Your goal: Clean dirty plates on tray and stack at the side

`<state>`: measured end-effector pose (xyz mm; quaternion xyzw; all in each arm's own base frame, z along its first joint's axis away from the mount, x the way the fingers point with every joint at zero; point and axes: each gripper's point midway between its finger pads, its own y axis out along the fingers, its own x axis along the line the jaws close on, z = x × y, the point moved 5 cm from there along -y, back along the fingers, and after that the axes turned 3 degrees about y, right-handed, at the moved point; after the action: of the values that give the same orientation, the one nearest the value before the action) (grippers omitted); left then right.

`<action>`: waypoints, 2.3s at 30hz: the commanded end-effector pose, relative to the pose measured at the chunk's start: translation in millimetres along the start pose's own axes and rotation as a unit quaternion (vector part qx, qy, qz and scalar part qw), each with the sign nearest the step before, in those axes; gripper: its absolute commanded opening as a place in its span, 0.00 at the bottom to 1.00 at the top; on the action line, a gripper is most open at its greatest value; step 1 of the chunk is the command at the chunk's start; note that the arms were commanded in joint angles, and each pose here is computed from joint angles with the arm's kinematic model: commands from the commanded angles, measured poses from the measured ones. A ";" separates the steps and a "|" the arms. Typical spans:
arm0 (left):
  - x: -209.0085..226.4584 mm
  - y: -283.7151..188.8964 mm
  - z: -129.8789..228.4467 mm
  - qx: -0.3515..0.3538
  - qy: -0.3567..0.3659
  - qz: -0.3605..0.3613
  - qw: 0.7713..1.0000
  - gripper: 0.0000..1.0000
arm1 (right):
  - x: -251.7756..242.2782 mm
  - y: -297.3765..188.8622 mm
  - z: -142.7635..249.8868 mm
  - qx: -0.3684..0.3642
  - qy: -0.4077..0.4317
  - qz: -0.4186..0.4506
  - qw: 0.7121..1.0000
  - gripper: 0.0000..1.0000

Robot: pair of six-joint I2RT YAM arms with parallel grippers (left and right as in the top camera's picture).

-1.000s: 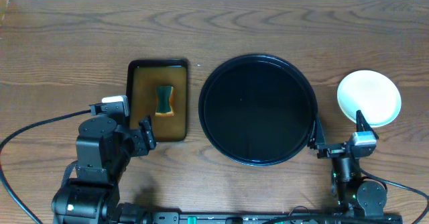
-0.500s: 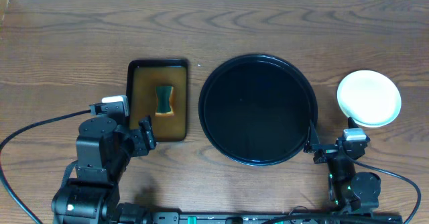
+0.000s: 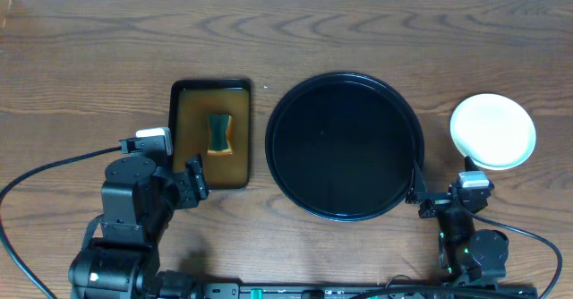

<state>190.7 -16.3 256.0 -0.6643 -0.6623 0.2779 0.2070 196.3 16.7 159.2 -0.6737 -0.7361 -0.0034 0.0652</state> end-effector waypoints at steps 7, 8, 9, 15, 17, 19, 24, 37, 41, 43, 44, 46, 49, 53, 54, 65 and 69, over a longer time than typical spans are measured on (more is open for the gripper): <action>2.8 -3.9 7.6 0.006 0.005 -0.005 1.000 0.79 | -0.7 0.3 2.0 0.005 0.000 0.003 1.000 0.99; 3.7 -4.4 12.4 0.004 0.006 -0.005 1.000 0.79 | -0.7 0.4 2.1 0.005 0.000 0.003 1.000 0.99; 5.4 -3.6 17.2 -0.001 0.006 -0.008 1.000 0.79 | -0.7 0.3 2.0 0.005 0.000 0.003 1.000 0.99; 14.1 18.3 36.6 -0.115 -0.008 -0.003 0.993 0.79 | -0.7 0.3 2.0 0.005 0.000 0.003 1.000 0.99; 15.2 26.2 40.2 -0.174 -0.012 0.003 0.985 0.79 | -0.7 0.3 2.0 0.005 0.000 0.003 1.000 0.99; 15.5 32.0 43.1 -0.217 -0.013 0.010 0.976 0.79 | -0.7 0.3 2.0 0.005 0.000 0.003 1.000 0.99; 17.2 44.2 46.4 -0.313 -0.019 0.019 0.949 0.79 | -0.7 0.3 2.0 0.005 0.000 0.003 1.000 0.99; 29.6 72.9 79.8 -0.276 -0.025 -0.020 0.961 0.79 | -0.6 0.3 2.0 0.005 0.000 0.003 1.000 0.99; 29.7 72.9 79.9 -0.276 -0.025 -0.020 0.961 0.79 | -0.7 0.3 2.0 0.005 0.000 0.003 1.000 0.99; 29.7 73.1 80.0 -0.275 -0.025 -0.020 0.961 0.79 | -0.7 0.3 2.0 0.005 0.000 0.003 1.000 0.99; 29.7 73.1 80.0 -0.275 -0.025 -0.020 0.961 0.79 | -0.7 0.3 2.0 0.005 0.000 0.003 1.000 0.99; 29.7 73.1 80.1 -0.275 -0.025 -0.020 0.961 0.79 | -0.7 0.3 2.0 0.005 0.000 0.003 1.000 0.99; 29.7 73.1 80.1 -0.275 -0.025 -0.020 0.961 0.79 | -0.7 0.3 2.0 0.005 0.000 0.003 1.000 0.99; 29.7 73.1 80.1 -0.275 -0.025 -0.020 0.961 0.79 | -0.7 0.3 2.0 0.005 0.000 0.003 1.000 0.99; 29.7 73.1 80.1 -0.275 -0.025 -0.020 0.961 0.79 | -0.7 0.4 2.1 0.005 0.000 0.003 1.000 0.99; 29.7 73.1 80.1 -0.275 -0.025 -0.020 0.961 0.79 | -0.7 0.3 2.0 0.005 0.000 0.003 1.000 0.99; 29.7 73.1 80.1 -0.275 -0.025 -0.020 0.961 0.79 | -0.7 0.4 2.1 0.005 0.000 0.003 1.000 0.99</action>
<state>195.3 -1.5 158.5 -0.6887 -0.7192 0.0887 -0.0216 196.6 16.3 158.2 -0.6748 -0.7349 -0.0012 0.0672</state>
